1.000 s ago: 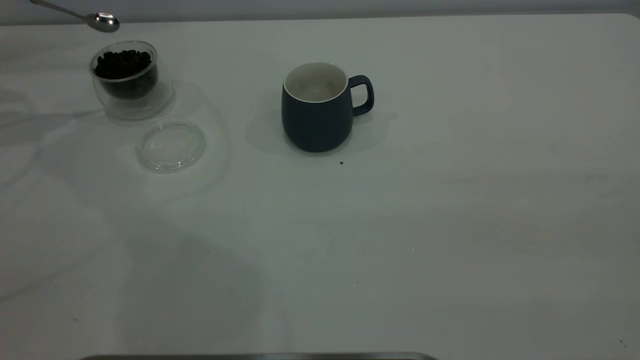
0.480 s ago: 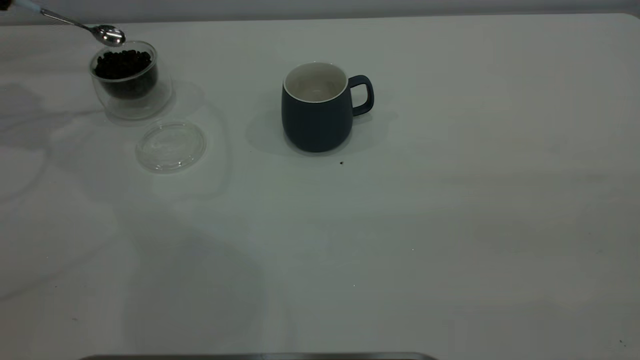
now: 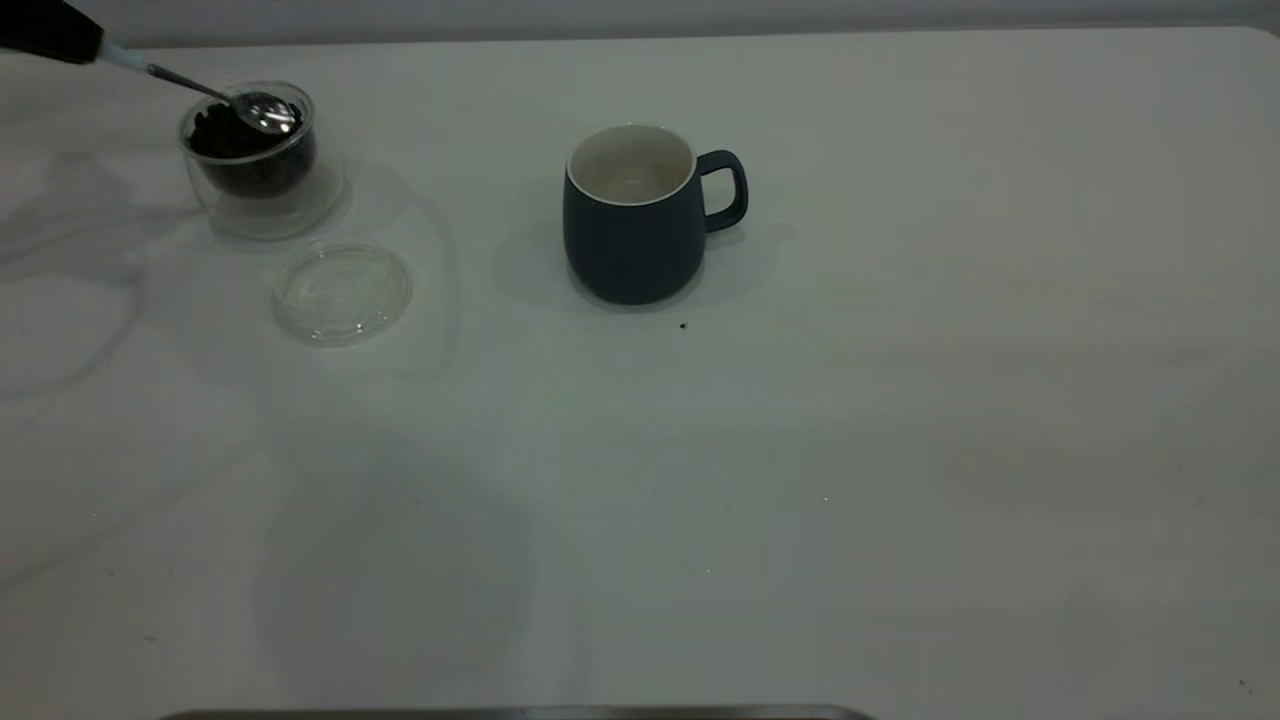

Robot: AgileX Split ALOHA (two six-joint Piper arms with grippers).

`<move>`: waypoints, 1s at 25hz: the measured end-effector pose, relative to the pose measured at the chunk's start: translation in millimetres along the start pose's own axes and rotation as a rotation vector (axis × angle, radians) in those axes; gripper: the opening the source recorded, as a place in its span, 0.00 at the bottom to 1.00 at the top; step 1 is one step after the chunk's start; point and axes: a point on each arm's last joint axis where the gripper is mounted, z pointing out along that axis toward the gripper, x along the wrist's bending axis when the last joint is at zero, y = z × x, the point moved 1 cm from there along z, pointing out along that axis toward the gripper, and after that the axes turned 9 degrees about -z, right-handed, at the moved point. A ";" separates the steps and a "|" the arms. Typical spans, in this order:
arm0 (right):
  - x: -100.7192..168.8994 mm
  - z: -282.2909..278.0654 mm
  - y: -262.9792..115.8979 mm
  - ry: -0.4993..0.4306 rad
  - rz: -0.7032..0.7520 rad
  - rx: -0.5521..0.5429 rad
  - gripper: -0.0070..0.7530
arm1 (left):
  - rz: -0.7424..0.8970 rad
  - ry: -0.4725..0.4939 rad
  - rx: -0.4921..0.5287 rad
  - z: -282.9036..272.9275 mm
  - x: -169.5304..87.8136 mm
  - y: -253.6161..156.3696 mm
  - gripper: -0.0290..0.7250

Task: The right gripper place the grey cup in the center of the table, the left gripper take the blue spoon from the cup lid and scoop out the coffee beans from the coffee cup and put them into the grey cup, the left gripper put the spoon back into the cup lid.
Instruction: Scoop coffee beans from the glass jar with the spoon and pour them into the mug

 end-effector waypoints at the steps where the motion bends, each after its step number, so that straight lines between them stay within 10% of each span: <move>1: 0.0 0.0 0.0 0.000 0.000 0.000 0.61 | 0.005 0.006 0.002 4.0 0.0 0.0 0.21; 25: 0.0 0.0 0.0 0.000 0.000 0.000 0.61 | -0.667 0.037 0.129 2.0 5.6 -18.7 0.21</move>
